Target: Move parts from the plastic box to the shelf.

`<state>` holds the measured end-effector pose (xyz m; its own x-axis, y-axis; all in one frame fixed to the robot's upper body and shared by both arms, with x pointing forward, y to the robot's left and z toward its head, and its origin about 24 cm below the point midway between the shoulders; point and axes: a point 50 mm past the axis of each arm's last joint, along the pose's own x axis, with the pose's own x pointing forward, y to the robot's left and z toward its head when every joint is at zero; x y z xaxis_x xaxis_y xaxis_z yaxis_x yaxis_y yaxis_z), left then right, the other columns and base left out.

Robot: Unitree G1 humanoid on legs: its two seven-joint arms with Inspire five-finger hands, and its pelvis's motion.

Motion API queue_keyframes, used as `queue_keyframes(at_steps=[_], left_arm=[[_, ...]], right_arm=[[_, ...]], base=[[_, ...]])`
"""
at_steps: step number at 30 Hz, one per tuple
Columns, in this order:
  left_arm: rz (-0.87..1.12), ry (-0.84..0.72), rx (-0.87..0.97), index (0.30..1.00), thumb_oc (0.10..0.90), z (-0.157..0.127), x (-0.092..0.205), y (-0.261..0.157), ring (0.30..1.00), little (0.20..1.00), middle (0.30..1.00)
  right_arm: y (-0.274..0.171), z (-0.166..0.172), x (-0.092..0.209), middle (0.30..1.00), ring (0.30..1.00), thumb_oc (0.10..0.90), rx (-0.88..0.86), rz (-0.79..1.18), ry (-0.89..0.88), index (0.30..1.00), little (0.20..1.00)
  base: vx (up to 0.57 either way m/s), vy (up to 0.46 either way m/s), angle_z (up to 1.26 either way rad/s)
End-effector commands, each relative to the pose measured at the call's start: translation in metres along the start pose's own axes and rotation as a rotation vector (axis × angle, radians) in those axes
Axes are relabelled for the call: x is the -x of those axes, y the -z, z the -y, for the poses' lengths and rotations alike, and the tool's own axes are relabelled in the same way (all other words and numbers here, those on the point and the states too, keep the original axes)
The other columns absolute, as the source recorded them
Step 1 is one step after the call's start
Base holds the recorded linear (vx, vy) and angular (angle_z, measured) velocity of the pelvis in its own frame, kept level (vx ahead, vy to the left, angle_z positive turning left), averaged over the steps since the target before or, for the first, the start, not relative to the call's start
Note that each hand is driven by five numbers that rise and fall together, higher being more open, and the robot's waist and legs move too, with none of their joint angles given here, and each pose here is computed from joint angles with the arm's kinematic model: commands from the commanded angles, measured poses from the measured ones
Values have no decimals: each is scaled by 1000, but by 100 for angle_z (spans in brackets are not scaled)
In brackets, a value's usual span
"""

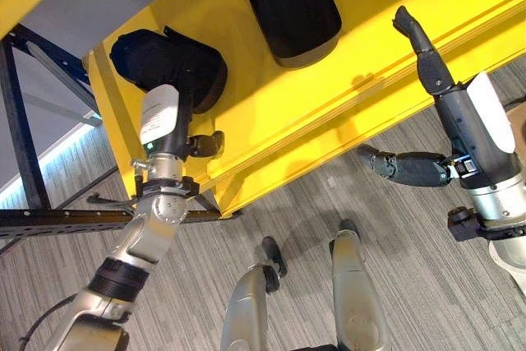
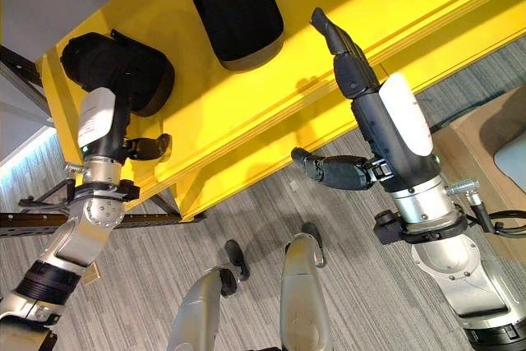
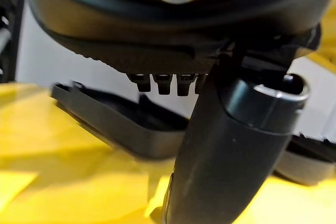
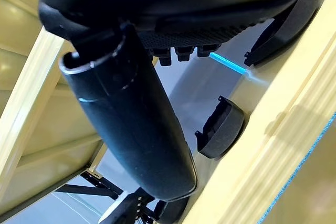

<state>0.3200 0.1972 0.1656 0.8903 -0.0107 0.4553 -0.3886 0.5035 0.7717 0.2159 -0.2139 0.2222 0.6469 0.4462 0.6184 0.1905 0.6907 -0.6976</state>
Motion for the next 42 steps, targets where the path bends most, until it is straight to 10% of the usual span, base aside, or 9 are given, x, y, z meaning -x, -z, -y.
queue_keyframes(at_steps=[1, 42], left_arm=[[77, -38, -90, 1000, 900, -28, -16, -9, 1000, 1000, 1000], [-284, 396, -164, 1000, 900, 19, 52, 69, 1000, 1000, 1000]], right_arm=[[-44, 21, -21, 1000, 1000, 900, -17, 299, 137, 1000, 1000], [-44, 45, -19, 1000, 1000, 900, 93, 284, 107, 1000, 1000]], base=[[39, 39, -3], [5, 9, 0]])
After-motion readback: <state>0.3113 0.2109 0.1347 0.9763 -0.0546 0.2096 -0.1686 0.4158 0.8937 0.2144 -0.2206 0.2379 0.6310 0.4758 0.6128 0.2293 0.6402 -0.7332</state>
